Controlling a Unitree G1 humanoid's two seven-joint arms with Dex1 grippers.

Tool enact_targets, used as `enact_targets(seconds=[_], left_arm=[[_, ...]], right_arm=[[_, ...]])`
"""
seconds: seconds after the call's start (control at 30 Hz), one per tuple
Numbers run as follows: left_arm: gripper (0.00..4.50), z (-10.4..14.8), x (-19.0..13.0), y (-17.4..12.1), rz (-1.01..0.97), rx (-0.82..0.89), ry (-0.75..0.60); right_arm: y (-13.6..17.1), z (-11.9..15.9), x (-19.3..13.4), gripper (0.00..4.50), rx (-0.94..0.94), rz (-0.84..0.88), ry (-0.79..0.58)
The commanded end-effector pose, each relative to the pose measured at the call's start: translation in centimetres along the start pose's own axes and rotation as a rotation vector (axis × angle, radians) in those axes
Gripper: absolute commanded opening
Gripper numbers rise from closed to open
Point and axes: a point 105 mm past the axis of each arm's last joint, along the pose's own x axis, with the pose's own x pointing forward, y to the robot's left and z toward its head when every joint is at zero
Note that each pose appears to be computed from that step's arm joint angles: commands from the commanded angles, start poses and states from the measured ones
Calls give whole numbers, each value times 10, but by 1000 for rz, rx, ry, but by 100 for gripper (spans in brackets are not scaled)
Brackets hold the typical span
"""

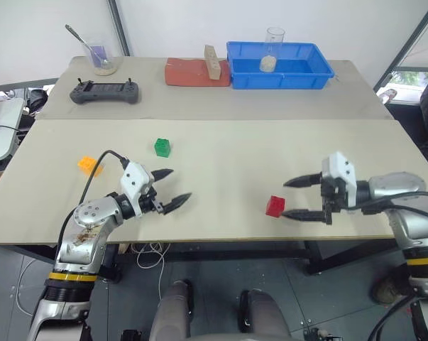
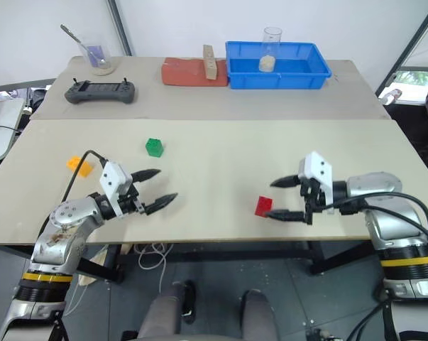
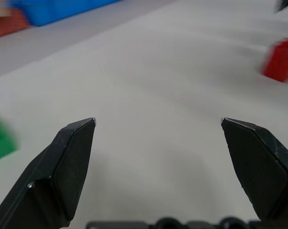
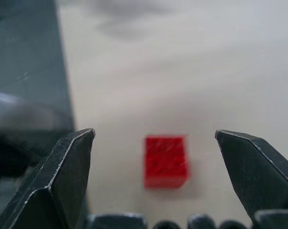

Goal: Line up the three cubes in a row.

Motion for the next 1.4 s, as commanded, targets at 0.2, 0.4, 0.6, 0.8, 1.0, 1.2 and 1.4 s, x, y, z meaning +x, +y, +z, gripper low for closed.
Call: enact_targets(seconds=[0.2,0.4,0.6,0.8,1.0,1.2,1.4], left_arm=[[450,-15,20,52,494,-10,-53],[450,-19,51,66,572,-60,-54],[450,-17,72,73,548,-70,-37],[361,-17,75,80,573,-74,-32],[128,-16,74,82,574,-72,-38],[128,17,89,40,213,-23,-152],[128,36,66,-49,-452,68,-115]], right_arm=[[28,79,21,448,-14,-98,-184],[39,84,24,448,-11,-124,-181],[36,92,21,448,-27,-159,-191],[35,95,19,450,-37,-177,-195],[33,92,13,450,-32,-192,-183],[28,94,3,450,-56,-198,-179],[34,77,-13,450,-97,-164,-72]])
